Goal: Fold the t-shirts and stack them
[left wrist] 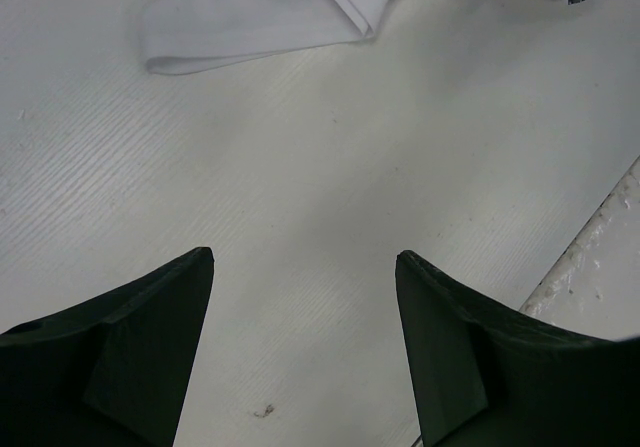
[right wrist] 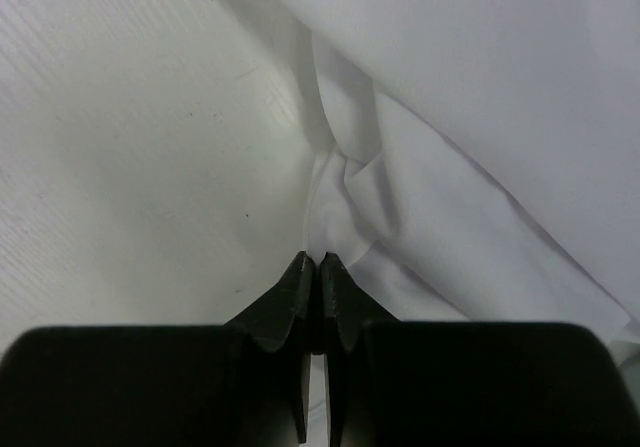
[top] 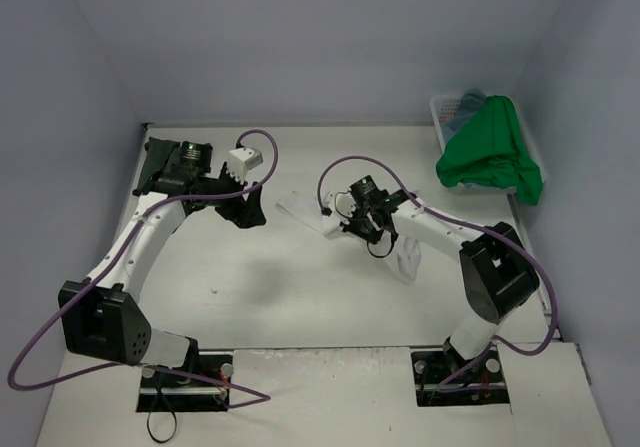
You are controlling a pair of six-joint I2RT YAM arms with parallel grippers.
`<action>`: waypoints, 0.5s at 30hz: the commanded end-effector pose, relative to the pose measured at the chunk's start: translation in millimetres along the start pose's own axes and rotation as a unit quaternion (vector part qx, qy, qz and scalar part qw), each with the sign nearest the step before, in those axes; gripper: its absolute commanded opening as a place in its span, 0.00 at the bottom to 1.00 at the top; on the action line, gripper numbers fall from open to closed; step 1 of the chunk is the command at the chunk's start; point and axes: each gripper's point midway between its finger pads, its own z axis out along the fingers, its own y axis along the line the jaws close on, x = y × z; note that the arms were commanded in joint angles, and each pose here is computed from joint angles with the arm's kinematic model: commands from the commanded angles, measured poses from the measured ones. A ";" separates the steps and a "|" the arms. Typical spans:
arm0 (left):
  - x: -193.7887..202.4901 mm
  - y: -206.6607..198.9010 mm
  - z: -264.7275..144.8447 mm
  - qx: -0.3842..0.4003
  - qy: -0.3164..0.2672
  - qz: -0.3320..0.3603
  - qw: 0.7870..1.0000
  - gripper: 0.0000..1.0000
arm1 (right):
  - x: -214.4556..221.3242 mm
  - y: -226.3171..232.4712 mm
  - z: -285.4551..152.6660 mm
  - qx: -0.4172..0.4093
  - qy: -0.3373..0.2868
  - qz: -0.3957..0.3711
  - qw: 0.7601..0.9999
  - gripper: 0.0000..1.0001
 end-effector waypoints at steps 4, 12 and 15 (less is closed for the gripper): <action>-27.4 -7.5 -6.3 0.013 -0.038 0.021 0.999 0.68 | -36.8 -37.9 -43.5 0.065 -0.052 -0.011 0.997 0.00; -19.8 -19.4 15.9 0.035 -0.013 0.029 0.999 0.68 | -93.0 -129.6 -190.3 0.186 -0.188 0.007 0.964 0.00; -23.0 -32.0 28.2 0.048 0.001 0.045 0.998 0.68 | -89.8 -148.8 -213.2 0.211 -0.202 0.016 0.956 0.00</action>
